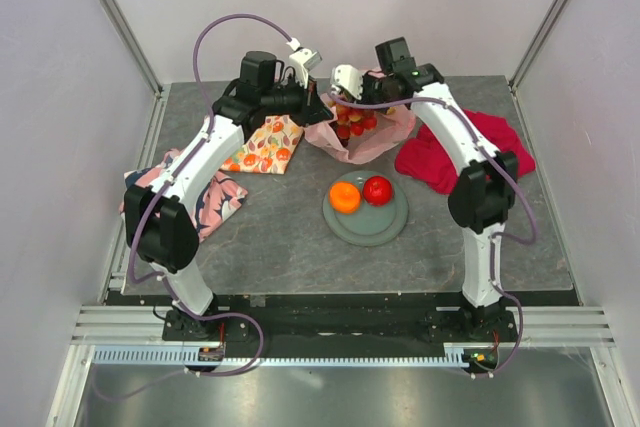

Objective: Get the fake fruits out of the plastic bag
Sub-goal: Take out the fake fruit from the plastic bag, then place the fake fruit on the plate.

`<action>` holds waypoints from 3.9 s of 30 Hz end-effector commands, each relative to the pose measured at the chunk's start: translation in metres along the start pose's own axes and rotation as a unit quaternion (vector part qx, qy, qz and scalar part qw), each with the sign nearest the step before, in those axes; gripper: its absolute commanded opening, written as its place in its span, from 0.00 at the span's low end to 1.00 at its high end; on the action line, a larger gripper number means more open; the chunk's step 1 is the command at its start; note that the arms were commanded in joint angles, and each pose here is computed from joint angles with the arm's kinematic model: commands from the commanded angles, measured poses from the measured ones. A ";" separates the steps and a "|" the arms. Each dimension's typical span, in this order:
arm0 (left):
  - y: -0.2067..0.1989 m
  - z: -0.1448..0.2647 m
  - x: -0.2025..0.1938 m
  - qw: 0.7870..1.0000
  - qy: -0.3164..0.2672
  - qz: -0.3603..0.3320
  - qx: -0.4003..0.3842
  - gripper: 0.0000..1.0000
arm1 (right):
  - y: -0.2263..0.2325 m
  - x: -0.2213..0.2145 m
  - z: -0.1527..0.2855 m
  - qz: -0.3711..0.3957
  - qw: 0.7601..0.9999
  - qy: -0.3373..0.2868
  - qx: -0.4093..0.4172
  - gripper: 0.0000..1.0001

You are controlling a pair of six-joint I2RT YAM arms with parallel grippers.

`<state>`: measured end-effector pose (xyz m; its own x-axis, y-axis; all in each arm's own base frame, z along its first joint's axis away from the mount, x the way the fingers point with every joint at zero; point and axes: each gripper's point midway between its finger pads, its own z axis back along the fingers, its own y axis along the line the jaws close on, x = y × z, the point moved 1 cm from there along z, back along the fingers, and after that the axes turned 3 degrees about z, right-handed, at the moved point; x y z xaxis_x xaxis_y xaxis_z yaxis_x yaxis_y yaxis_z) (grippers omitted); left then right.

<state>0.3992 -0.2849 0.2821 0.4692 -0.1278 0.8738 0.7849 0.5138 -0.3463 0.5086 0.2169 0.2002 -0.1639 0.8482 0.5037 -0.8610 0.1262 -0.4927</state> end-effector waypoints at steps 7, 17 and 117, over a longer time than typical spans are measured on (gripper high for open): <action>0.036 -0.008 0.031 0.997 -0.038 -0.017 0.062 0.02 | 0.023 0.067 0.118 -0.109 0.991 -0.080 -0.001 0.13; 0.040 -0.003 0.051 0.996 -0.062 -0.015 0.068 0.02 | 0.090 0.077 0.209 -0.094 0.991 -0.094 -0.001 0.12; -0.033 0.016 0.024 0.999 -0.041 -0.016 -0.021 0.02 | 0.087 0.064 0.124 -0.191 0.968 -0.095 -0.136 0.68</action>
<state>0.4000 -0.2888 0.2807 0.4552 -0.1211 0.8821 0.7756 0.5405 -0.3261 0.3134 0.2223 0.2998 -0.0725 0.6190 0.7821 -0.7963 0.4363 -0.4190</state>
